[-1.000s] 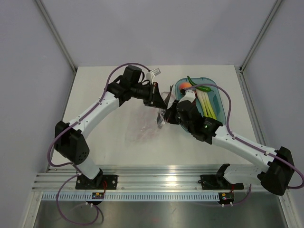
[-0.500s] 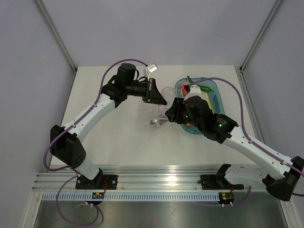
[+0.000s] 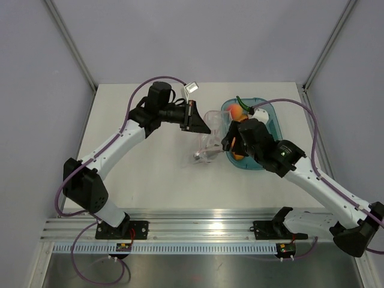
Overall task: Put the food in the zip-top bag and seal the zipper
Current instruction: Adjust the zipper food storage bag at the center of the board.
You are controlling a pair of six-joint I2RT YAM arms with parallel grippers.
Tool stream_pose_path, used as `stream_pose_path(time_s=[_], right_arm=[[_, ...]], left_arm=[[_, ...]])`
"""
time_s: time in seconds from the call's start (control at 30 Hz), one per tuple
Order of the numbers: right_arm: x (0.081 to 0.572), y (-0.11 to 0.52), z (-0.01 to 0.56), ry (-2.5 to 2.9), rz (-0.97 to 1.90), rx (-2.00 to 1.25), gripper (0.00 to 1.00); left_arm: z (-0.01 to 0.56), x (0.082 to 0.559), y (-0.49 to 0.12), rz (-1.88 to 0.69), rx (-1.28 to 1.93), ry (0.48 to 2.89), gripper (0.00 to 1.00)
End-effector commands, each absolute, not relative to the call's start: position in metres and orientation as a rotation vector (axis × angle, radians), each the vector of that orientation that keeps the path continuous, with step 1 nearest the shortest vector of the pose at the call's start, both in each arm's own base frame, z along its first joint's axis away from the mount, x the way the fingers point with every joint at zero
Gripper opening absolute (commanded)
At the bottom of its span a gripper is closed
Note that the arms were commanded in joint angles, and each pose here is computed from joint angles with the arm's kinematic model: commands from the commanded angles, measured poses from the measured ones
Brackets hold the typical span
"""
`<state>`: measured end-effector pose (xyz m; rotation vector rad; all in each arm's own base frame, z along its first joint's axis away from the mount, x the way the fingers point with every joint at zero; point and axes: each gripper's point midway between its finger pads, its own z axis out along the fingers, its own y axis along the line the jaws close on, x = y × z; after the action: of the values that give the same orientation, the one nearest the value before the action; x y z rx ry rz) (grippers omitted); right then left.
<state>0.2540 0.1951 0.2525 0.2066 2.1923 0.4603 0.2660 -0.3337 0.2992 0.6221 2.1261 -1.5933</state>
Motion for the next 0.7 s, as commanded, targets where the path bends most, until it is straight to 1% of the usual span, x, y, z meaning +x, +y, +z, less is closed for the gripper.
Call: stream_pose_path(time_s=[0.0, 0.03, 0.07, 0.1, 0.17, 0.2, 0.23, 0.27, 0.3, 0.33, 0.37, 0.43, 0.5, 0.53, 0.57, 0.6, 0.63, 0.67], right_arm=[[0.259, 0.208, 0.237, 2.247, 0.509, 0.208, 0.63], [0.263, 0.212, 0.231, 2.262, 0.507, 0.178, 0.54], [0.264, 0.216, 0.23, 2.272, 0.524, 0.163, 0.35], [0.266, 0.219, 0.23, 2.274, 0.53, 0.16, 0.23], [0.275, 0.227, 0.236, 2.262, 0.551, 0.136, 0.07], [0.277, 0.231, 0.242, 2.253, 0.562, 0.125, 0.0], [0.284, 0.237, 0.257, 2.226, 0.58, 0.104, 0.0], [0.285, 0.242, 0.267, 2.215, 0.603, 0.081, 0.0], [0.288, 0.245, 0.275, 2.204, 0.614, 0.062, 0.0], [0.291, 0.25, 0.299, 2.151, 0.645, 0.038, 0.0], [0.292, 0.252, 0.31, 2.127, 0.667, 0.023, 0.0], [0.297, 0.258, 0.329, 2.071, 0.692, -0.008, 0.0], [0.302, 0.262, 0.328, 2.049, 0.703, -0.016, 0.0], [0.305, 0.265, 0.308, 2.09, 0.676, -0.021, 0.0], [0.308, 0.267, 0.294, 2.12, 0.654, -0.025, 0.0], [0.311, 0.268, 0.279, 2.153, 0.632, -0.022, 0.0], [0.315, 0.27, 0.248, 2.226, 0.585, -0.004, 0.0], [0.316, 0.27, 0.235, 2.26, 0.562, 0.001, 0.0]], left_arm=[[0.327, 0.256, -0.329, -1.619, 0.681, 2.01, 0.0], [0.327, 0.256, -0.329, -1.619, 0.682, 2.011, 0.0], [0.325, 0.254, -0.328, -1.611, 0.683, 2.026, 0.0], [0.323, 0.254, -0.326, -1.599, 0.678, 2.04, 0.0], [0.324, 0.259, -0.32, -1.544, 0.673, 2.045, 0.0], [0.321, 0.257, -0.311, -1.513, 0.639, 2.102, 0.0], [0.331, 0.259, -0.306, -1.472, 0.632, 2.096, 0.0], [0.333, 0.267, -0.3, -1.374, 0.606, 2.103, 0.0], [0.33, 0.264, -0.292, -1.325, 0.575, 2.161, 0.0], [0.349, 0.268, -0.286, -1.262, 0.556, 2.123, 0.0], [0.353, 0.269, -0.282, -1.223, 0.546, 2.126, 0.0], [0.356, 0.266, -0.276, -1.189, 0.521, 2.158, 0.0], [0.346, 0.27, -0.275, -1.173, 0.479, 2.193, 0.0], [0.337, 0.271, -0.277, -1.178, 0.471, 2.212, 0.0], [0.311, 0.276, -0.276, -1.155, 0.428, 2.285, 0.0], [0.3, 0.28, -0.276, -1.146, 0.412, 2.314, 0.0], [0.288, 0.283, -0.277, -1.135, 0.393, 2.349, 0.0], [0.27, 0.29, -0.278, -1.11, 0.373, 2.402, 0.0]])
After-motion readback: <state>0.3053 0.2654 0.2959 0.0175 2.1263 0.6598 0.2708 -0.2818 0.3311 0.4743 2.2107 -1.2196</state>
